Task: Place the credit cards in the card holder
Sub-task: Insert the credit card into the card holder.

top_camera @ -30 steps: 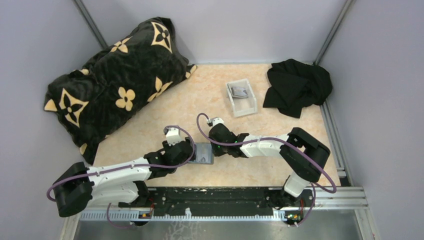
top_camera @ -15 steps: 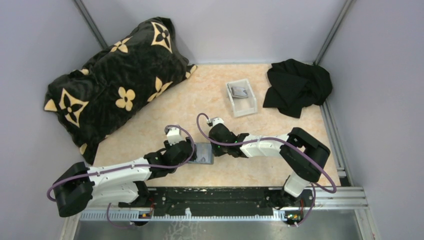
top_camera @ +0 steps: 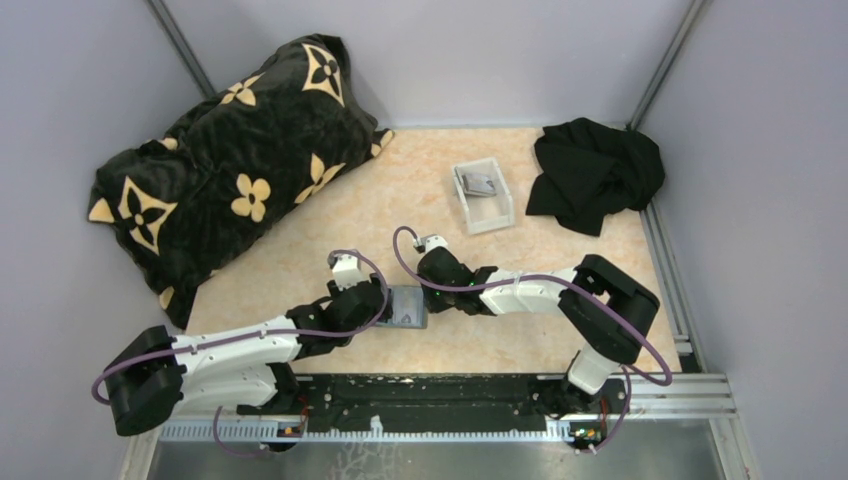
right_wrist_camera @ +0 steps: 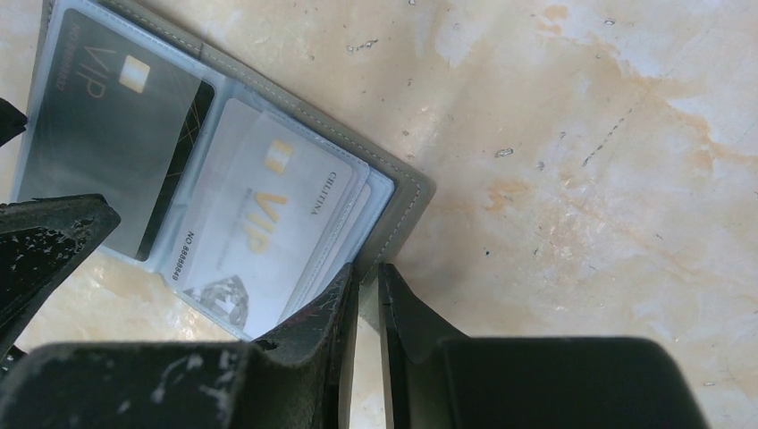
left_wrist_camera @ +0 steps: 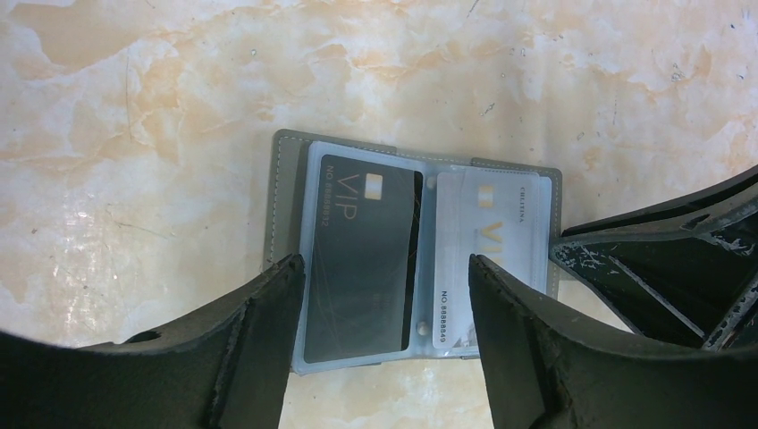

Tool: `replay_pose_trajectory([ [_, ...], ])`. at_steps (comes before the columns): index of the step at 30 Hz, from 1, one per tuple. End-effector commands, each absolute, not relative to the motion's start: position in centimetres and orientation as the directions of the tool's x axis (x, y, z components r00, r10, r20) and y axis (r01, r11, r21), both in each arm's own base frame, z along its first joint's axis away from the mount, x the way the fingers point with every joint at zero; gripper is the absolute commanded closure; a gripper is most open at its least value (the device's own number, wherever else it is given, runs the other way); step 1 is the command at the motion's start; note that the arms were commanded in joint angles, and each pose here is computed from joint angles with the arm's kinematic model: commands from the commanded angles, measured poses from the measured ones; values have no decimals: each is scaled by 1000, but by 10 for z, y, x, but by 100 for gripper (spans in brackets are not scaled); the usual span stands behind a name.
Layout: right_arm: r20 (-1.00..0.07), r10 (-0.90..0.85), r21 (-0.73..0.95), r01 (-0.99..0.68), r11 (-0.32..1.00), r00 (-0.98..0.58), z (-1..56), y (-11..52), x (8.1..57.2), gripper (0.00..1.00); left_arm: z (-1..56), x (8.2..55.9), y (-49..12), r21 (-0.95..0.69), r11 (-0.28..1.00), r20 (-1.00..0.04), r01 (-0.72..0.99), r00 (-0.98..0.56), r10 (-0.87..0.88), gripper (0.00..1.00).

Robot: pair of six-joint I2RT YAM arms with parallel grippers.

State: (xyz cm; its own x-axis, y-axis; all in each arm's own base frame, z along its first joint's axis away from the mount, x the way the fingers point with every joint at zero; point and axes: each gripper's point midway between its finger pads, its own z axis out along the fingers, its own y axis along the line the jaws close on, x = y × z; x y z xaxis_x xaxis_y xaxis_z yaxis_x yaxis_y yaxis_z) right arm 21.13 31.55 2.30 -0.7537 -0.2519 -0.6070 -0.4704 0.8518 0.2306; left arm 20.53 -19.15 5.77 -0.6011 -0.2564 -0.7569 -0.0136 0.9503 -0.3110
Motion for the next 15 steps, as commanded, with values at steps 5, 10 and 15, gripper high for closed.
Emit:
replay_pose_trajectory([
  [5,-619,-252,242,-486,839,-744,25,325,211,85,61,206,-194,-356,935,-753,-8,-590,-291,27],
  [10,-619,-250,243,-485,840,-744,25,325,211,85,70,206,-204,-407,912,-752,41,-582,-310,28],
  [15,-620,-248,245,-485,840,-744,25,325,211,85,74,206,-205,-413,909,-752,46,-580,-312,29],
])
